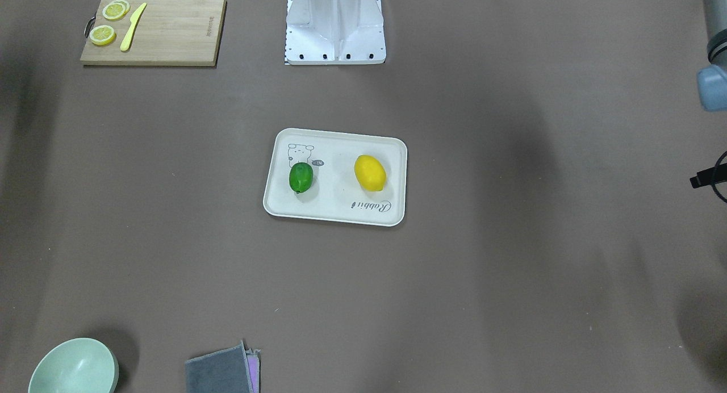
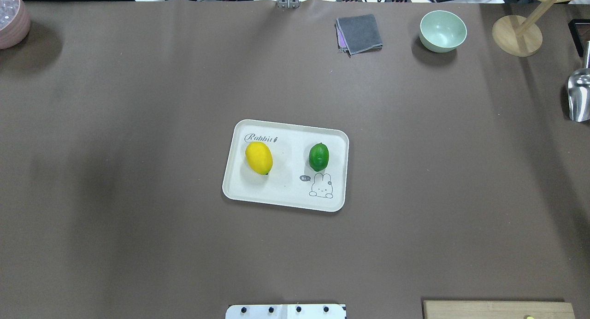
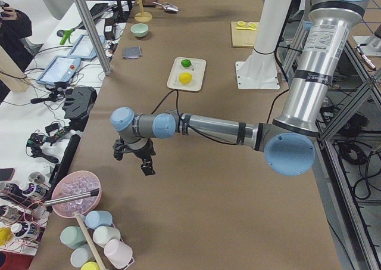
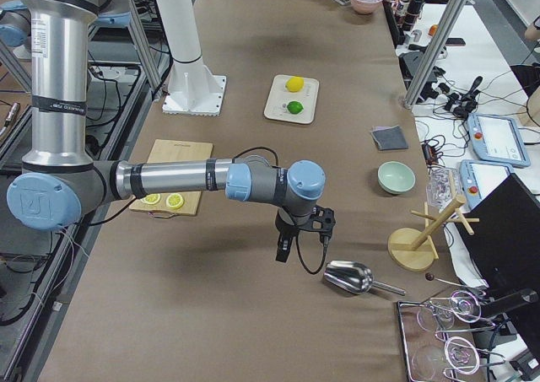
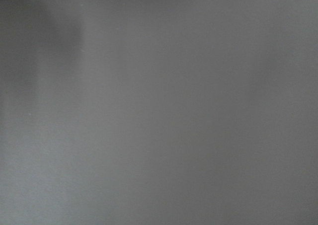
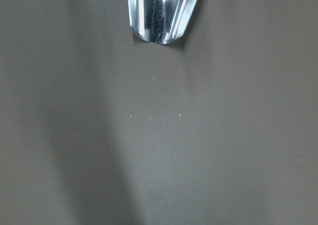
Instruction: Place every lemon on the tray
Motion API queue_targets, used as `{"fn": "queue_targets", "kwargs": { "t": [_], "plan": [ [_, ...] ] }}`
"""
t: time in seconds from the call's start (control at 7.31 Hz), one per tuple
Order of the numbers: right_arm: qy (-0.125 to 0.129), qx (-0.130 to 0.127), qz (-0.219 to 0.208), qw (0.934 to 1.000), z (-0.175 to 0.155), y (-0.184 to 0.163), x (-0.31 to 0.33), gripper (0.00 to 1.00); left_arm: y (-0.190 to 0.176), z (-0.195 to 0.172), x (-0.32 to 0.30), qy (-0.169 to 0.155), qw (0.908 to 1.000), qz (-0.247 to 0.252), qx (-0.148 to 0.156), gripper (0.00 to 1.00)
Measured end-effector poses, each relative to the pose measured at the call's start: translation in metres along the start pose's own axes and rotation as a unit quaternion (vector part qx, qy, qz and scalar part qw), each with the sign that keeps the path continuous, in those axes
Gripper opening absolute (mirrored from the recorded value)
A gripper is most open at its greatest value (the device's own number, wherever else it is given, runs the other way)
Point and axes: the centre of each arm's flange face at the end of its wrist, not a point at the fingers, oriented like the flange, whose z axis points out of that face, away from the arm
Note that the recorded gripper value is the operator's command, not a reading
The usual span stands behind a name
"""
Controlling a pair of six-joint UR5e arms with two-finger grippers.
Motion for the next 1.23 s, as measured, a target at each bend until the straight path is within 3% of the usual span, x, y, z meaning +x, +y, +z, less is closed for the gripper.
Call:
{"fn": "queue_targets", "kwargs": {
  "t": [0.55, 0.82, 1.23],
  "plan": [
    [-0.012, -0.004, 0.006, 0.9999, -0.001, 0.0, -0.002, 0.98, 0.087, -0.004, -0.098, 0.03, 0.9987, 0.028, 0.029, 0.98],
    [-0.015, -0.005, 0.007, 0.9999, -0.001, 0.0, -0.002, 0.98, 0.108, -0.015, -0.134, 0.041, 0.9966, 0.059, 0.04, 0.98],
    [-0.015, -0.002, 0.011, 0.9998, -0.004, 0.0, -0.004, 0.99, 0.133, -0.015, -0.16, 0.047, 0.9973, 0.041, 0.038, 0.98]
  ]
}}
